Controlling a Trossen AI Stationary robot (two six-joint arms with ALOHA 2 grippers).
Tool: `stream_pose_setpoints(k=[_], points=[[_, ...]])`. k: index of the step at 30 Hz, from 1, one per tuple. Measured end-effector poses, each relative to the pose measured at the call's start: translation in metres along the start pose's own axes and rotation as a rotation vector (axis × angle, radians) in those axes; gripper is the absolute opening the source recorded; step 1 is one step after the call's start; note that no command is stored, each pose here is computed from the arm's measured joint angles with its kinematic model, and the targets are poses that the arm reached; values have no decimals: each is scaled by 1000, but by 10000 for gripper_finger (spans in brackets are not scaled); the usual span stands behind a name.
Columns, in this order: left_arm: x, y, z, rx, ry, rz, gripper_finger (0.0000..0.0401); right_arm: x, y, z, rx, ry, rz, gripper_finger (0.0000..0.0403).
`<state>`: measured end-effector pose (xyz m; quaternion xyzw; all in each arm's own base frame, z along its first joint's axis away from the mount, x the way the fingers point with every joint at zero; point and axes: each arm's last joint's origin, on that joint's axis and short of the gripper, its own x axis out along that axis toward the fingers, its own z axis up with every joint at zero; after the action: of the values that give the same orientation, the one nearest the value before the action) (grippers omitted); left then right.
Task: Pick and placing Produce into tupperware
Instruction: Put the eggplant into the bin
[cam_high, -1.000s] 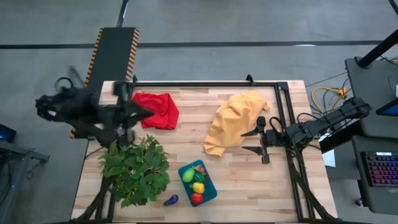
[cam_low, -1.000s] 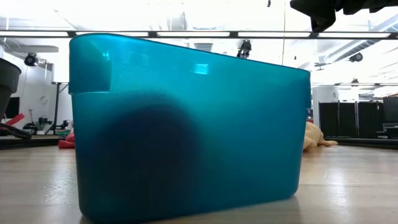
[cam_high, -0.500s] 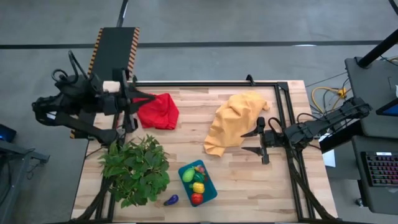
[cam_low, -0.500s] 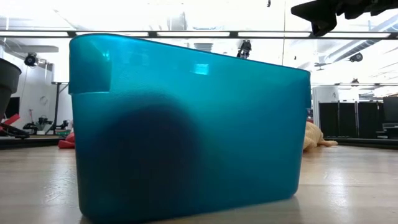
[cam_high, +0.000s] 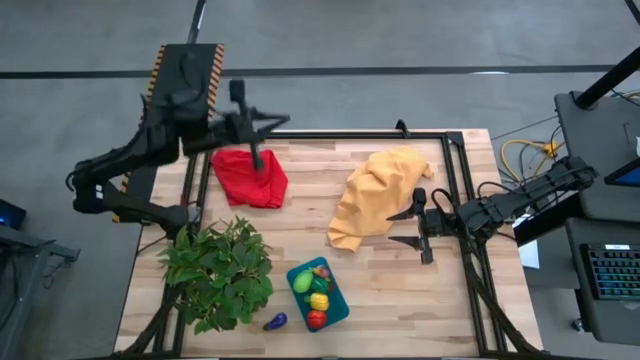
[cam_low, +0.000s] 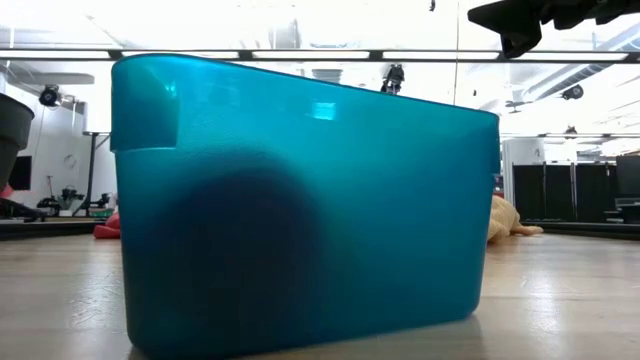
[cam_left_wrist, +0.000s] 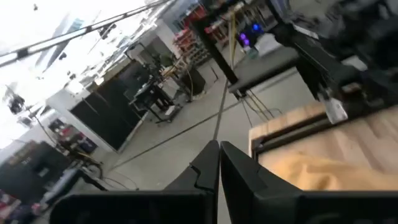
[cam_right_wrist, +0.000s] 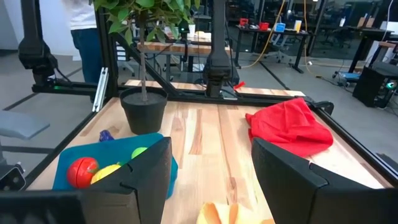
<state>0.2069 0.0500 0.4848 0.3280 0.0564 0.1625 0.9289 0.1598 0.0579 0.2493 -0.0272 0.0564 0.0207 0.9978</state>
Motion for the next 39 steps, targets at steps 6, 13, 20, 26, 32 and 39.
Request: stream_pose_setpoints(k=[6, 13, 20, 26, 32, 39], points=[[1, 39, -2, -12, 23, 186, 0, 0, 0, -2, -2, 19, 0, 215], [-37, 61, 20, 36, 101, 391, 0, 0, 0, -4, -5, 35, 1, 215], [-59, 47, 18, -93, 5, 142, 0, 0, 0, -3, 6, 33, 0, 215], [-56, 21, 4, -183, -127, -237, 0, 0, 0, -3, 15, 30, 0, 215], [-64, -3, -26, -250, 4, -323, 0, 0, 0, -3, 14, 32, 0, 215], [-91, -34, -68, -365, -11, -236, 0, 0, 0, -4, 10, 40, 1, 215]])
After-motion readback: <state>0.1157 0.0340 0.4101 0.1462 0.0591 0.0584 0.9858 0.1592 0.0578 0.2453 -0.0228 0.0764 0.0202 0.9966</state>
